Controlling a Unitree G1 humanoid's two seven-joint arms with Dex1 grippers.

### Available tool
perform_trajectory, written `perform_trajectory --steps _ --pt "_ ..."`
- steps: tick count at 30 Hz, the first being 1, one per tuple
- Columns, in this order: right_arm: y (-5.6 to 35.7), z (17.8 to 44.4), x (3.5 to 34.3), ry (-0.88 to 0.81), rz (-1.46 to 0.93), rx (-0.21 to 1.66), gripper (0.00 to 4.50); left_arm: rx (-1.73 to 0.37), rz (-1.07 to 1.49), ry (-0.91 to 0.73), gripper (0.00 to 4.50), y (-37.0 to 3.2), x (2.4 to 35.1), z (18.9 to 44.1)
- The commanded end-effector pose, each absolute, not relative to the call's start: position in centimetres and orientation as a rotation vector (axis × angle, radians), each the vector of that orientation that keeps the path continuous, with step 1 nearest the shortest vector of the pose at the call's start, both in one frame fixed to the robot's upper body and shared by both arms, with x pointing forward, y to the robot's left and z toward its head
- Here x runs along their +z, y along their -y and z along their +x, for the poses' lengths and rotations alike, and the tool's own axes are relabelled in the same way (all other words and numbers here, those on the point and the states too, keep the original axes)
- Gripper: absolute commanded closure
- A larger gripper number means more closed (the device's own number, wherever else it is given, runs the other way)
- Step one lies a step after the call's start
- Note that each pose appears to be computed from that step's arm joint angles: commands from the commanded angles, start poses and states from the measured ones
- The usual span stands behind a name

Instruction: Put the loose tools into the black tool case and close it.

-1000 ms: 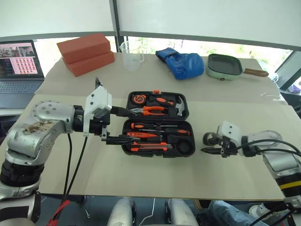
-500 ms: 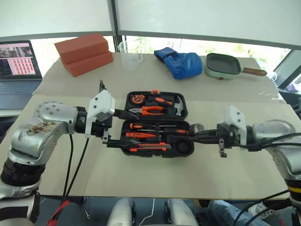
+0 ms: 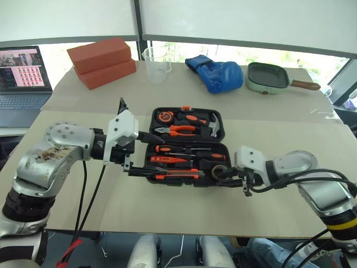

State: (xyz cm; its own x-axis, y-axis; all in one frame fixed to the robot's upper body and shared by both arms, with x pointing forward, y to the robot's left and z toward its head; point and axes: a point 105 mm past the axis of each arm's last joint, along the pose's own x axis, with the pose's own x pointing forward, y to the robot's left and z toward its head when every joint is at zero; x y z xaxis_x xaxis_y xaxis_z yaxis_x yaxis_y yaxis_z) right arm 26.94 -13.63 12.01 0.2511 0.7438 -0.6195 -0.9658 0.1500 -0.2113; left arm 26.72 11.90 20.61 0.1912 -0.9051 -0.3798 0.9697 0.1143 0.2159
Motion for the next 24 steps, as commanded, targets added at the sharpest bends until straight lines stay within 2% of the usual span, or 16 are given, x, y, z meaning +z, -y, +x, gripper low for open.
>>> perform_trajectory --steps 1,2,6,8,11,14,17,19,22,24 --pt "13.4 26.9 12.8 -0.387 -0.653 1.297 1.78 -1.383 0.475 -0.117 0.0 -11.8 21.7 26.4" --pt "13.4 26.8 13.1 -0.385 -0.643 1.304 1.55 -1.383 0.474 -0.117 0.0 -11.8 21.7 26.4" --pt "13.7 26.6 16.1 -0.329 -0.532 1.307 0.06 -1.356 0.459 -0.143 0.0 -12.3 21.1 26.6" --pt "14.4 27.0 17.2 -0.309 -0.491 1.262 0.01 -1.301 0.441 -0.175 0.0 -13.1 20.5 27.2" --pt "17.3 29.0 18.1 -0.299 -0.429 1.09 0.01 -1.111 0.411 -0.241 0.0 -16.3 18.9 29.4" --pt "19.3 30.2 17.7 -0.306 -0.382 0.984 0.75 -1.044 0.413 -0.307 0.75 -18.3 16.8 29.7" --pt "21.1 31.7 16.1 -0.335 -0.336 0.883 1.76 -0.923 0.45 -0.381 1.88 -20.7 14.1 30.9" --pt "21.4 32.3 15.3 -0.348 -0.347 0.857 2.5 -0.863 0.453 -0.386 2.59 -21.3 13.6 31.9" --pt "20.2 33.3 14.5 -0.309 -0.476 0.872 3.44 -0.885 0.476 -0.386 3.62 -20.1 12.4 33.0" --pt "18.9 33.7 14.4 -0.293 -0.482 0.901 4.23 -0.915 0.475 -0.375 4.45 -18.8 12.1 33.5"
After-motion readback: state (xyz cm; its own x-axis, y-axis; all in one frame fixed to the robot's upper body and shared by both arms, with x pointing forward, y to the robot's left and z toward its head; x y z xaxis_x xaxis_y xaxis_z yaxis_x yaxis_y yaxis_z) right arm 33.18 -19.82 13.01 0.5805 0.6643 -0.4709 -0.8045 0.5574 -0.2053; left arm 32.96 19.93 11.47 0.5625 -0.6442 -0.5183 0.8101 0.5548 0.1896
